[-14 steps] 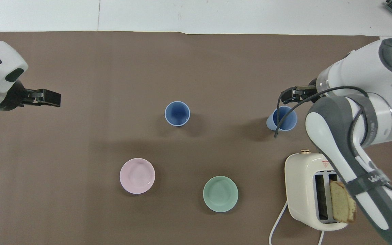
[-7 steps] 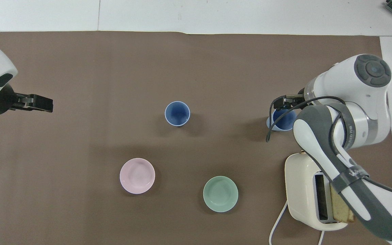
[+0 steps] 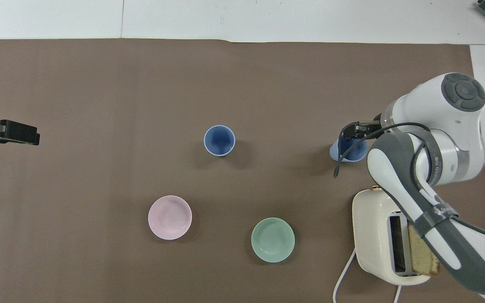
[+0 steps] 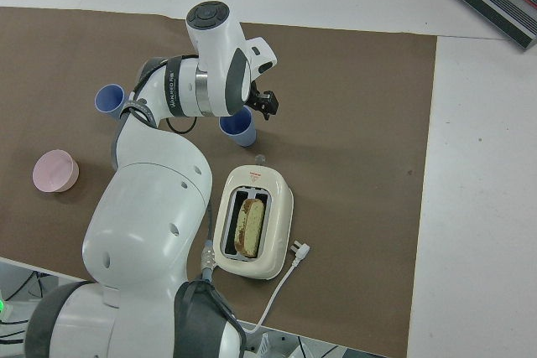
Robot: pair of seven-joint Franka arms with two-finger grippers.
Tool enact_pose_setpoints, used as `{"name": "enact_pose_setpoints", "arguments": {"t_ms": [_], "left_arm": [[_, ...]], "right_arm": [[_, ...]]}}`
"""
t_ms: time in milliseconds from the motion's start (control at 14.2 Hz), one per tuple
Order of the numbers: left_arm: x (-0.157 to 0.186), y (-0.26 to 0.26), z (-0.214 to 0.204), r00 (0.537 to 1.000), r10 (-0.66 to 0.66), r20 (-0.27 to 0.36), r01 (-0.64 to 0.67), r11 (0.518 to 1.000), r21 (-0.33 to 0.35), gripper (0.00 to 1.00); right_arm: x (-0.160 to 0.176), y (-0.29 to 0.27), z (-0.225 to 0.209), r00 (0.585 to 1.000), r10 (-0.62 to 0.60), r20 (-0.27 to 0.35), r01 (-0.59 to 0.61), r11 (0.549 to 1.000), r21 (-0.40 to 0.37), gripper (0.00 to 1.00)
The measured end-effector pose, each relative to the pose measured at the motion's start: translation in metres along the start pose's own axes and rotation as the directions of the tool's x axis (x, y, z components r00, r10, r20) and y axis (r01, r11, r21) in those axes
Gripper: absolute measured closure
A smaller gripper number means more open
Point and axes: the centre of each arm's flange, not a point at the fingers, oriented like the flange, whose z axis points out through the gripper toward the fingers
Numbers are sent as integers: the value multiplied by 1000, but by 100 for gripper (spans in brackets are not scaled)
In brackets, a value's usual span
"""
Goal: Stack blue cups with both arms
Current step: 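Grasp the other blue cup's rim with the right gripper, then carry the blue cup with the right gripper over the centered cup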
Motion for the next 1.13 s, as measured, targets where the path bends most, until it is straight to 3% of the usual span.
{"name": "enact_pose_setpoints", "arguments": {"t_ms": [71, 141, 353, 635, 706, 918, 1129], "left_arm": [[0, 0, 0, 1000, 0, 2, 0, 1000, -2, 0], [0, 1, 0, 1000, 0, 2, 0, 1000, -7, 0], [0, 2, 0, 1000, 0, 2, 0, 1000, -18, 0], [0, 2, 0, 1000, 0, 1, 0, 1000, -21, 0], [0, 3, 0, 1000, 0, 3, 0, 1000, -22, 0], [-3, 3, 1, 1000, 2, 26, -1, 1000, -23, 0], [-5, 4, 1, 999, 3, 36, -2, 1000, -23, 0]], "right_arm": [[-1, -1, 1, 1000, -2, 2, 2, 1000, 0, 0], [-1, -1, 2, 1000, -4, 5, 4, 1000, -1, 7], [-3, -1, 6, 1000, -9, 12, 9, 1000, -2, 45], [-3, -1, 7, 1000, -17, 13, 17, 1000, -2, 89], [-3, -2, 5, 1000, -16, 9, 16, 1000, 4, 96], [1, -7, -2, 1000, -22, -7, 22, 1000, 9, 96], [8, -36, -44, 1000, 5, -19, -5, 1000, 17, 96]]}}
